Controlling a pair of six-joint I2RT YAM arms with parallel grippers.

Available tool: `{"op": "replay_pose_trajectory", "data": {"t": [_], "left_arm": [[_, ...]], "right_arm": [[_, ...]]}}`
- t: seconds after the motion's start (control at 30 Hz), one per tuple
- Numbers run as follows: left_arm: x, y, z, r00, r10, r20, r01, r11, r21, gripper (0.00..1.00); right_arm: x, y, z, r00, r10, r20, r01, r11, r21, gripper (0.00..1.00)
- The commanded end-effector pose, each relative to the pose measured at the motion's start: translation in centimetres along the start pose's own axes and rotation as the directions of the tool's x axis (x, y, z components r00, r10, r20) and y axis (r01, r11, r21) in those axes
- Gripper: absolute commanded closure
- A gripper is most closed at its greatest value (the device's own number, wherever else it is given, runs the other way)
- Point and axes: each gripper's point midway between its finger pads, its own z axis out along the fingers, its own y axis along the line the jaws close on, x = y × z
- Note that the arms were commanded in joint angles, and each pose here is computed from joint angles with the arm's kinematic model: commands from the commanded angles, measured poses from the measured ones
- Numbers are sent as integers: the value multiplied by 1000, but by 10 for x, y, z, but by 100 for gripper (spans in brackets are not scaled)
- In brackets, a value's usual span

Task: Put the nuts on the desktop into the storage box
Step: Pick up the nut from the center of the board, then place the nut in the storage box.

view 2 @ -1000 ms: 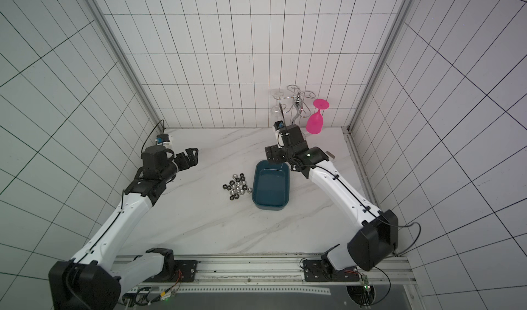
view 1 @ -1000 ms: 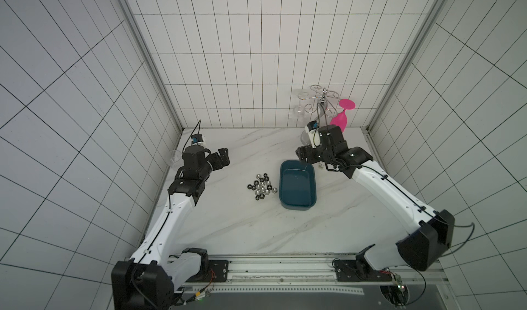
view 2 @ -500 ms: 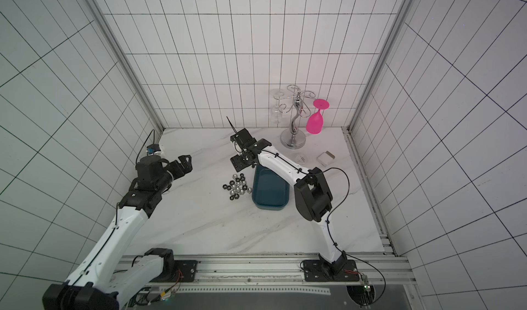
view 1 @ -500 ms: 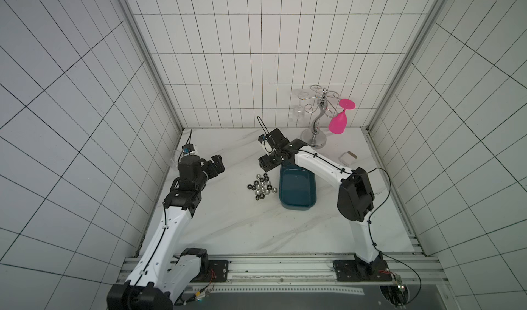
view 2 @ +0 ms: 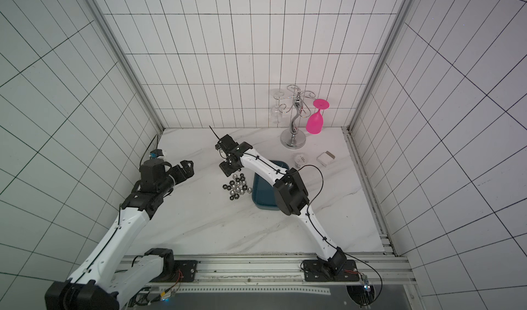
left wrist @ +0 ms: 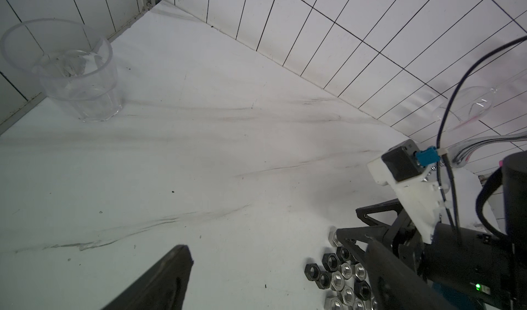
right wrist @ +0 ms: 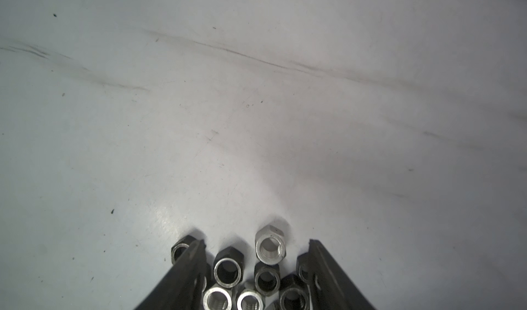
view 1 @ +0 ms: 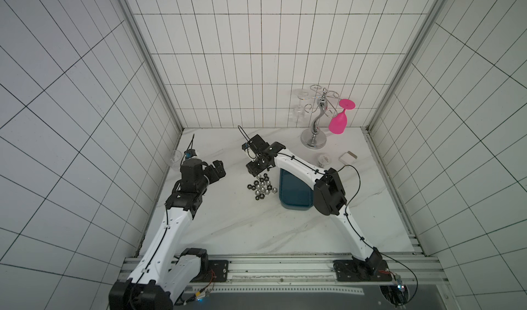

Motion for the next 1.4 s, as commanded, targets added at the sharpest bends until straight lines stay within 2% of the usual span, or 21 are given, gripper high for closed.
{"op": "replay_pose_trajectory", "data": {"t": [0.0,0.5,0.57,0.67,0.8,0.97,1.13,1.27,1.37], "left_arm": [[4,3,-3,1000,0,-3,0,1000,1,1],[2,11,-6,1000,-9,1,9,1000,-8,1],[1,11,-7,1000,-10,4,10,1000,-9,2],[0,11,-7,1000,-15,8,15,1000,-8,2],[-1,9,-7,1000,-23,7,23,1000,0,2],[-9,3,-10,1000,-21,16,21,1000,16,2],[-16,-10,-14,1000,-24,13,23,998,63,1],[-18,-28,-14,1000,-4,5,3,995,105,1],[-13,-42,-8,1000,17,-22,-14,991,130,1]], "right_arm": [[13,4,10,998,-6,-61,6,1000,-8,42],[45,-3,41,985,16,-171,-11,999,33,52],[46,-3,41,985,18,-174,-12,999,33,57],[43,-4,40,986,16,-165,-11,999,36,71],[31,-5,32,991,15,-131,-9,999,44,78],[-8,-8,-11,1000,27,5,-27,999,45,81],[-45,-28,-90,978,125,170,-129,992,10,81],[-20,-68,-124,959,225,172,-236,971,46,80],[23,-102,-134,945,306,118,-317,943,99,80]]}}
